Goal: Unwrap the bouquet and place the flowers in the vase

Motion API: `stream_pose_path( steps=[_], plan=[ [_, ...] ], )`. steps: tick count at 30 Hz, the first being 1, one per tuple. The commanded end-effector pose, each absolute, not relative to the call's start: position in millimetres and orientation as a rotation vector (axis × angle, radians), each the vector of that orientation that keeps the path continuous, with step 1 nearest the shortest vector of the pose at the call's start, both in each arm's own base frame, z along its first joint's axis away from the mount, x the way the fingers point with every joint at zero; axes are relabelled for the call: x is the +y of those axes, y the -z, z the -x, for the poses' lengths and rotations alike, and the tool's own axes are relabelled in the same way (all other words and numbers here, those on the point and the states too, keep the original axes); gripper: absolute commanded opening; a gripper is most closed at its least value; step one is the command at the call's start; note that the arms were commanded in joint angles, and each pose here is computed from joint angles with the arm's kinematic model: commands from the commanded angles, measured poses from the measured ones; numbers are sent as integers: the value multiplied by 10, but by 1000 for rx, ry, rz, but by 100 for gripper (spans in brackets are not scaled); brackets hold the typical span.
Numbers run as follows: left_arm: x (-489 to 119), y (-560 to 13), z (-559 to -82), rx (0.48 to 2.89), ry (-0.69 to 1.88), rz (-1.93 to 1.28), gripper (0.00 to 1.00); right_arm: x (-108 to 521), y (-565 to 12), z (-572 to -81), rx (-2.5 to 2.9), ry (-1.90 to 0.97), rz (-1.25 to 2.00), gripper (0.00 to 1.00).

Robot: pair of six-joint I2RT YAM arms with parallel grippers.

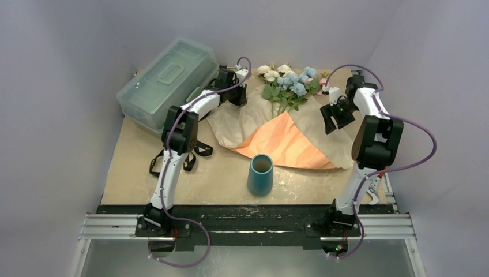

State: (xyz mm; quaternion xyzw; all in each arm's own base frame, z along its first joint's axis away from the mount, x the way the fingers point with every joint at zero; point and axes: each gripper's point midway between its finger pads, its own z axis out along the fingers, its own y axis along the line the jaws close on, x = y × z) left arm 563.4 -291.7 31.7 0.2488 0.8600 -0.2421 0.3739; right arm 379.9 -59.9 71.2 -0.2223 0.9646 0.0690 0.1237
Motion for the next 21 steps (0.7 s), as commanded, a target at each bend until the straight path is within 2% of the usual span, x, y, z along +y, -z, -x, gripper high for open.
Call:
stream_pose_path(
  steps=[1, 8, 21],
  plan=[
    [-2940, -425, -5985, 2115, 533, -610, 0, -535, -905, -4010, 2741, -235, 613, 70],
    [-2902, -391, -6178, 2059, 449, -643, 0, -147, -996, -4053, 2682, -424, 641, 71],
    [-2887, -413, -6509, 1958, 382, -582, 0, 563, -991, -4319, 2584, -600, 671, 71]
  ],
)
